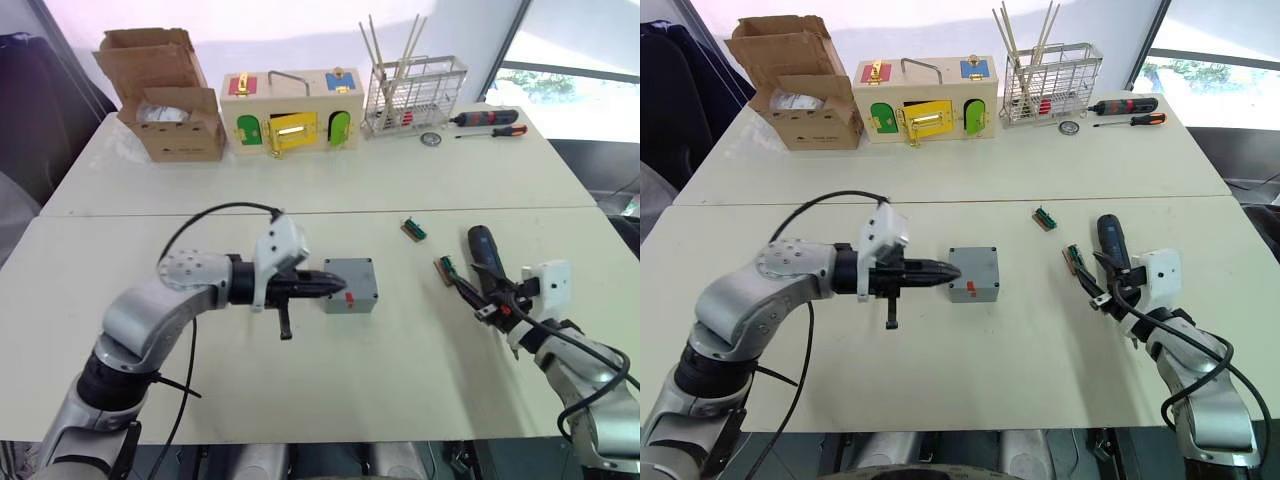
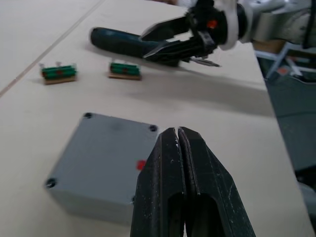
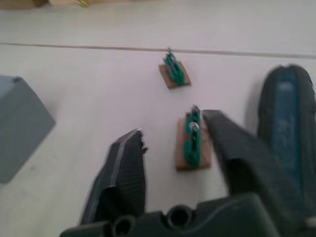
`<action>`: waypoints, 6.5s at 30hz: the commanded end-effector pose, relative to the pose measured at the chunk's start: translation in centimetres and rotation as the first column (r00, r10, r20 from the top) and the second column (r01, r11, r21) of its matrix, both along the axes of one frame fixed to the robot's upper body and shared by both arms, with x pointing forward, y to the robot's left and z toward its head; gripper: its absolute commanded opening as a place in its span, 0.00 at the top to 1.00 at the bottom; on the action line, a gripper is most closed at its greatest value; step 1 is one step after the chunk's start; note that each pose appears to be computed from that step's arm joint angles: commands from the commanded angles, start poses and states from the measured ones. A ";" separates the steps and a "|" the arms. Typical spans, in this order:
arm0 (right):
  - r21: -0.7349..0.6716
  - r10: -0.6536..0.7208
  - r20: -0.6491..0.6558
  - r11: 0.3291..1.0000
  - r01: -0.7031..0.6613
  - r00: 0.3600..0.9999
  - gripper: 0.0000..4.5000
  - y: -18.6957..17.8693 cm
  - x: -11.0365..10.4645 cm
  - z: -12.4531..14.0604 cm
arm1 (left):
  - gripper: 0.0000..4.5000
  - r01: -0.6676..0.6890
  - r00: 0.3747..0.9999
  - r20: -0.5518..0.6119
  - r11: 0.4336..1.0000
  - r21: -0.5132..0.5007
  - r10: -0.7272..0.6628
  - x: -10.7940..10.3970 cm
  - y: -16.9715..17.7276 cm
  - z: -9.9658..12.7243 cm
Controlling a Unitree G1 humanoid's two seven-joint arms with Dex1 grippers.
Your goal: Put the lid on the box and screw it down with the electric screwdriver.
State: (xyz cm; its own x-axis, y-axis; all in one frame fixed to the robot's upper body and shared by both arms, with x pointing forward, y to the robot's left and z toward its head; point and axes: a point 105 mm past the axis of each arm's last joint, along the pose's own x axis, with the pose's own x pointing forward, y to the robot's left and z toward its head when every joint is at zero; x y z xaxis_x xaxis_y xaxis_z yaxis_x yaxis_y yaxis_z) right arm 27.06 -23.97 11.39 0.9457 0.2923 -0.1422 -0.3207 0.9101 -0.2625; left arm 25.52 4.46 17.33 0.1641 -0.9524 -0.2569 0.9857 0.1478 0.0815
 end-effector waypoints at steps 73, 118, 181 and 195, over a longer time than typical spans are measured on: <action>0.083 -0.081 -0.044 0.993 0.084 0.996 0.99 1.8 3.0 4.6 | 1.00 -0.031 0.995 0.092 0.999 -0.031 0.034 2.3 -1.9 -0.5; 0.121 0.483 -0.080 0.873 -0.472 0.872 0.99 11.8 4.2 2.7 | 1.00 -0.222 0.975 0.035 0.971 0.083 0.220 2.1 4.4 -0.3; -0.091 -0.110 -0.922 0.994 0.068 0.372 0.16 -6.9 4.1 1.5 | 1.00 0.115 0.972 0.205 0.993 0.034 -0.119 -2.5 -4.1 -0.5; -0.159 -0.143 -0.952 0.986 -0.038 0.272 0.58 -8.8 2.2 -0.3 | 1.00 0.070 0.974 0.215 0.997 0.020 -0.073 -1.6 -4.3 -0.6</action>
State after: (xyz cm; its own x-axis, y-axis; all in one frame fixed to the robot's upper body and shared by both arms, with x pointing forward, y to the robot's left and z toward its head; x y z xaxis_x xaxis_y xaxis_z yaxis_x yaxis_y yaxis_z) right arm 30.60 -31.82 12.51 0.1776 0.1666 -0.9699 -0.3969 0.9140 0.0843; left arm 23.99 0.44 16.16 0.1522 -0.9548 -0.2555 0.9612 0.0828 0.2630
